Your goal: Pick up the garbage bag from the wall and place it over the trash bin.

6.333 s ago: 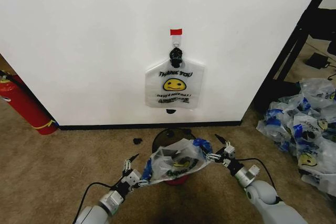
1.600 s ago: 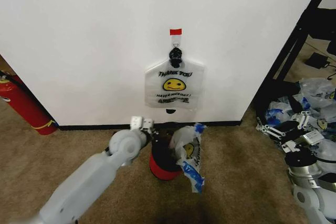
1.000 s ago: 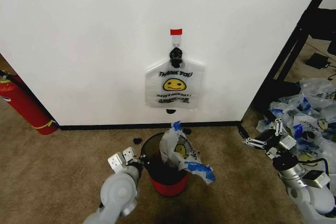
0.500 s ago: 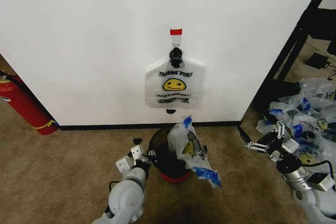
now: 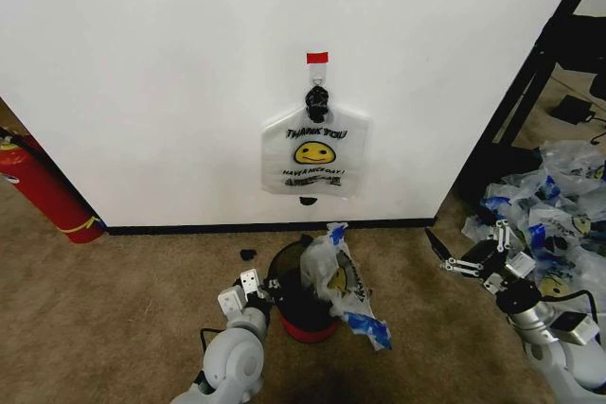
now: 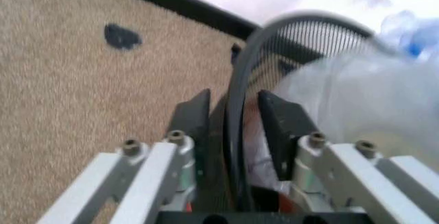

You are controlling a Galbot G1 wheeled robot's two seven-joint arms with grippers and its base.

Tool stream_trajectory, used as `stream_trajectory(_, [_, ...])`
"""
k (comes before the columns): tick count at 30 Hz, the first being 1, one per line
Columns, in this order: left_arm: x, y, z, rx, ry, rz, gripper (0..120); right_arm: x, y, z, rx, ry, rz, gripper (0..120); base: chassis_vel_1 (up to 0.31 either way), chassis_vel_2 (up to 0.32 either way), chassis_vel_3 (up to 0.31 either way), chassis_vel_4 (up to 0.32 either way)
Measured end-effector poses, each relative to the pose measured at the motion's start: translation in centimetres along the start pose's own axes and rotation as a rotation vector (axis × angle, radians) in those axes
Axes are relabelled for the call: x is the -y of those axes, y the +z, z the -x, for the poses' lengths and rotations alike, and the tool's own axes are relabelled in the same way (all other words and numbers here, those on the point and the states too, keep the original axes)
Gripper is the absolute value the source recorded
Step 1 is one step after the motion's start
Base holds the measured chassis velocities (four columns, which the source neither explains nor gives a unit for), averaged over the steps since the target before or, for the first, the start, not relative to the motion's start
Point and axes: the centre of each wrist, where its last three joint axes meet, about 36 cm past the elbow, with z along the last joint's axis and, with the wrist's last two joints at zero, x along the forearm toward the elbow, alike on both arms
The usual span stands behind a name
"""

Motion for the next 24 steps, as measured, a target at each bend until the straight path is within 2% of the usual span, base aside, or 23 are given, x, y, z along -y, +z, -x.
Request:
stream_trajectory(5, [0.2,-1.8,-2.0,0.054,0.044,0.013,53,0.1,0.4,-0.3,-0.01,0.005,0.002,100,0.0,0.0,0.0,0.0])
stream_trajectory(8, [0.5,-2.6,-3.2,0.088,0.072,0.04,61,0.0,0.6,-0.5,-0.015,0.008,0.005,100,0.0,0.0,0.0,0.0])
stream_trajectory(10, [0.5,-3.4,-4.5,0.162,0.101,0.146,69,-0.1,0.9,-0.6,-0.02,0.006,0.005,100,0.0,0.0,0.0,0.0])
stream_trajectory(12, [0.3,-4.0,-5.5,0.22,0.152,0.287,77,-0.1,1.2,-0.7,-0.03,0.0,0.002,100,0.0,0.0,0.0,0.0])
stream_trajectory(13, [0.0,-4.3,-6.0,0.244,0.199,0.391,82,0.0,1.5,-0.7,-0.039,-0.008,0.001,100,0.0,0.0,0.0,0.0])
stream_trajectory(14, [0.0,-4.3,-6.0,0.244,0.199,0.391,82,0.0,1.5,-0.7,-0.039,-0.008,0.001,100,0.0,0.0,0.0,0.0])
stream_trajectory(15, [0.0,-4.5,-6.2,0.248,0.233,0.454,86,-0.1,1.8,-0.8,-0.048,-0.015,0.001,100,0.0,0.0,0.0,0.0])
stream_trajectory(17, [0.1,-4.5,-6.5,0.212,0.29,0.558,94,-0.5,2.6,-1.1,-0.073,-0.033,0.009,100,0.0,0.0,0.0,0.0])
stream_trajectory(19, [0.6,-4.7,-6.3,0.134,0.33,0.633,98,-0.9,3.5,-1.5,-0.115,-0.045,-0.002,100,0.0,0.0,0.0,0.0])
stream_trajectory(21, [1.0,-5.0,-6.1,0.107,0.341,0.65,99,-0.8,3.7,-1.5,-0.127,-0.043,-0.014,100,0.0,0.0,0.0,0.0])
stream_trajectory(24, [3.5,-6.4,-4.8,0.031,0.362,0.674,100,-0.1,4.2,-1.1,-0.158,0.01,-0.086,100,0.0,0.0,0.0,0.0])
